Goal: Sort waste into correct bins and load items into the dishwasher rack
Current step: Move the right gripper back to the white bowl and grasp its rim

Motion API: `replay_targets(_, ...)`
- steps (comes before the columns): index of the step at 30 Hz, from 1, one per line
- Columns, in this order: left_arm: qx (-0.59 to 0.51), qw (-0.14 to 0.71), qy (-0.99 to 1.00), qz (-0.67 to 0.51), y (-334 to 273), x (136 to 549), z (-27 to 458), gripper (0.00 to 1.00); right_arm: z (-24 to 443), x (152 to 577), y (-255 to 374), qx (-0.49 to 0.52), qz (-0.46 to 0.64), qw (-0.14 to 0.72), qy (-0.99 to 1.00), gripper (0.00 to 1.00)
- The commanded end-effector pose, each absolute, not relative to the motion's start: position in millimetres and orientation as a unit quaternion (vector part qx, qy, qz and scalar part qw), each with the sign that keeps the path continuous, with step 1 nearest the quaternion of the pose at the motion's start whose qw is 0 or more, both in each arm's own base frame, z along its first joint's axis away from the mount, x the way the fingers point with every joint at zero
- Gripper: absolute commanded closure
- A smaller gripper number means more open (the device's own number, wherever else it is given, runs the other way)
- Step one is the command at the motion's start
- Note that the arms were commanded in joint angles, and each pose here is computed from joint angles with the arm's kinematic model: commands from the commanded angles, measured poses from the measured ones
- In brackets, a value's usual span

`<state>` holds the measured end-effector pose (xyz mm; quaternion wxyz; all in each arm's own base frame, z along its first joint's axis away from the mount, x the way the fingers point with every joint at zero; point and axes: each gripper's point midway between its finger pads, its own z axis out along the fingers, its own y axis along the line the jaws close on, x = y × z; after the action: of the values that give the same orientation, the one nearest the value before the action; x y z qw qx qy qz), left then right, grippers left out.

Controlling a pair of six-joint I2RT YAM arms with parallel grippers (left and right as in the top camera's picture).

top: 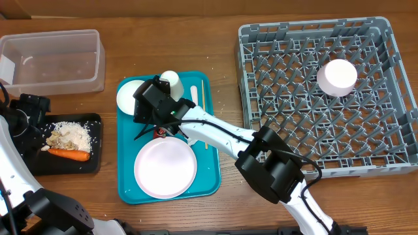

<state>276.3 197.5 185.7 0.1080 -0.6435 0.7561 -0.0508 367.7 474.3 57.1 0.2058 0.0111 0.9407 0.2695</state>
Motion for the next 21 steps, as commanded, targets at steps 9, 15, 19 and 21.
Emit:
replay_targets(9, -0.648, 0.104, 0.753, -0.047, 198.2, 275.1, 183.1, 0.0, 40.5, 383.5, 472.0, 0.027, 0.253, 0.24, 0.937, 0.35)
replay_targets(15, -0.648, 0.104, 0.753, -0.047, 198.2, 275.1, 183.1, 0.0, 31.3, 388.3, 467.9, 0.031, 0.247, 0.238, 0.939, 0.35)
replay_targets(19, -0.648, 0.104, 0.753, -0.047, 198.1, 275.0, 183.1, 0.0, 32.2, 391.9, 466.4, 0.033, 0.249, 0.241, 0.938, 0.36)
replay_targets(21, -0.648, 0.104, 0.753, -0.047, 198.2, 275.1, 183.1, 0.0, 32.2, 392.5, 465.8, 0.033, 0.248, 0.241, 0.938, 0.41)
